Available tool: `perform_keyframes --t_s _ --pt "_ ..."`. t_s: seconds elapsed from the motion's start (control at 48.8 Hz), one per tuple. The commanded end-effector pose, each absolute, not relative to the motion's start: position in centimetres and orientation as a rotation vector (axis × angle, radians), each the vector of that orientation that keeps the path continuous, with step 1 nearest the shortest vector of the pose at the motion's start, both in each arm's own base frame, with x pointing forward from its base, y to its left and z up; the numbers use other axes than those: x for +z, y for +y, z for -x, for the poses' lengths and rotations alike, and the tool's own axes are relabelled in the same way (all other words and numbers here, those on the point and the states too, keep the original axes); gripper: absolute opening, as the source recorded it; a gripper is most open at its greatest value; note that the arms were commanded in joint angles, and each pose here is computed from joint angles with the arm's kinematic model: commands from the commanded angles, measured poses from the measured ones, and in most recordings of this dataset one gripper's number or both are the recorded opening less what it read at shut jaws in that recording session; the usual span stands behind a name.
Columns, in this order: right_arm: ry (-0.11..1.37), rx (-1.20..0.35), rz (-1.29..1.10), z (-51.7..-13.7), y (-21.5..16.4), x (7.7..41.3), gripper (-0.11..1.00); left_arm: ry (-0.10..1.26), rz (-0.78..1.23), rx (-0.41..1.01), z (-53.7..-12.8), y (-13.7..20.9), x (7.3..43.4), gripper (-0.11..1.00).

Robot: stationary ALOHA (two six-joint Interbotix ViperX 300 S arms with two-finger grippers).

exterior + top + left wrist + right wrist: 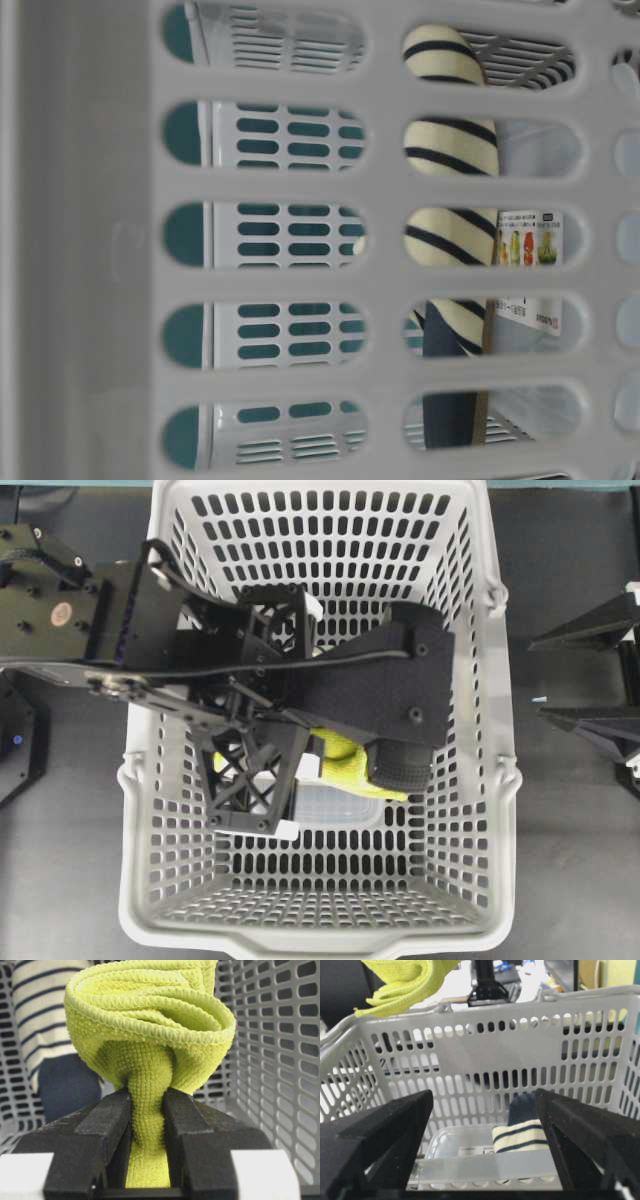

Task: Pick up the yellow cloth from the shopping basket with the left arm.
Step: 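Lift the gripped yellow cloth upward out of the basket with the left gripper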

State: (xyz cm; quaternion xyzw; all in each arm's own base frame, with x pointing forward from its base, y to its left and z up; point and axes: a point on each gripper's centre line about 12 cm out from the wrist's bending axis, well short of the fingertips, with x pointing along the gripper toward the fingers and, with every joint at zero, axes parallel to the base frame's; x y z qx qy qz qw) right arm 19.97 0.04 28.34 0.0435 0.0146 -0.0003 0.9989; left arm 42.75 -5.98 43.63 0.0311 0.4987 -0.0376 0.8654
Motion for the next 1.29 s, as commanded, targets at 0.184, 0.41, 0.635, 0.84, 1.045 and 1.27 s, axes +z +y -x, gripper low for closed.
perform_keyframes --t_s 0.184,0.41,0.635,0.84,1.045,1.27 --pt "-0.001 0.003 -0.09 -20.0 0.1 29.0 0.78 1.028 -0.061 -0.07 -42.5 -5.6 44.2 0.17" --pt "-0.011 0.003 -0.09 -19.9 0.1 29.2 0.78 1.025 -0.05 -0.048 -42.6 -4.6 44.3 0.17" --pt "-0.011 0.004 -0.09 -19.7 0.1 29.2 0.78 1.027 -0.048 -0.044 -42.6 -4.4 44.3 0.17" --pt "-0.012 0.004 -0.09 -19.7 0.1 29.1 0.78 1.029 -0.041 -0.029 -42.5 -3.6 44.4 0.17" --pt "-0.014 0.004 -0.09 -19.6 0.1 29.1 0.78 1.027 -0.038 -0.025 -42.6 -3.4 44.4 0.17" --pt "-0.03 0.004 -0.087 -19.6 0.1 29.3 0.78 1.025 -0.026 -0.002 -42.7 -2.4 44.5 0.17"
